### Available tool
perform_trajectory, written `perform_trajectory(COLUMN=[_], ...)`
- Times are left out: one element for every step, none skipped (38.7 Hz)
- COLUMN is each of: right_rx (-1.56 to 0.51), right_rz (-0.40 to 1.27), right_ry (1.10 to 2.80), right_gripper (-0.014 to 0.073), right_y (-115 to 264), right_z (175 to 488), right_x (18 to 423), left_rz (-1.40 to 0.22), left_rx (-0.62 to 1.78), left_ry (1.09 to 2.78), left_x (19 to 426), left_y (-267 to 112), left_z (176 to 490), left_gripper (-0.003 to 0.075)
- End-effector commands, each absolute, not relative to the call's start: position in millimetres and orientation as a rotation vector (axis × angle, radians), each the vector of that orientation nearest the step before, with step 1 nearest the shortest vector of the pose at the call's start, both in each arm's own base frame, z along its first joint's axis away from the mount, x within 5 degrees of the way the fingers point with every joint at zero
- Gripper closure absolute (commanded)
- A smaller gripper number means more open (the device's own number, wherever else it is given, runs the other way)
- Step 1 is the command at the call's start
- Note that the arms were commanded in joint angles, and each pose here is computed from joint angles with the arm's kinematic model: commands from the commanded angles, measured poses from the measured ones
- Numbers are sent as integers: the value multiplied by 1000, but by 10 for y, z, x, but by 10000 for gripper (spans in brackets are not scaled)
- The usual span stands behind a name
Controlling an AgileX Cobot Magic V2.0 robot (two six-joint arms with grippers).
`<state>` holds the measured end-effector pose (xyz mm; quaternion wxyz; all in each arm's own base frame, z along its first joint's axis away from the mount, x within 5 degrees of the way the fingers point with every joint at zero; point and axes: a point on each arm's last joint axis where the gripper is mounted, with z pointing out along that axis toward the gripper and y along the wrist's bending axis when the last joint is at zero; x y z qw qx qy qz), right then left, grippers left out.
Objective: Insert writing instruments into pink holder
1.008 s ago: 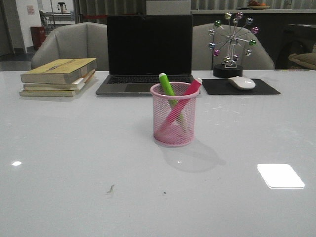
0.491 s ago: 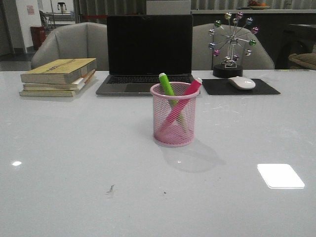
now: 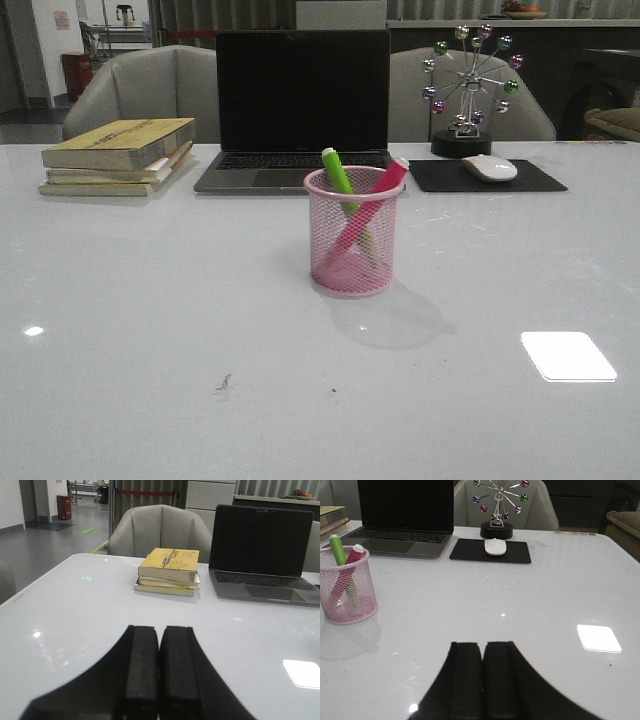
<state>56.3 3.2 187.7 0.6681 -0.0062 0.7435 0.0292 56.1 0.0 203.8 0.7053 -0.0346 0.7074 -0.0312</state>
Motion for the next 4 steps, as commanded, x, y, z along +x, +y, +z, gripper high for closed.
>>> perform_trajectory(right_rx=[-11, -11, -11, -11], right_rz=[54, 54, 54, 54], right_ry=[1578, 1578, 1578, 1578], right_gripper=[545, 545, 545, 545], right_y=[25, 25, 25, 25], right_z=[1958, 1958, 1958, 1958], right_x=[556, 556, 556, 556], left_rz=[-84, -84, -84, -84], left_rx=[-82, -82, -82, -82], left_ry=[1477, 1477, 1477, 1477], left_x=[542, 542, 542, 542], left_y=[2, 2, 2, 2], left_z=[2103, 2103, 2103, 2103], left_gripper=[629, 629, 629, 629])
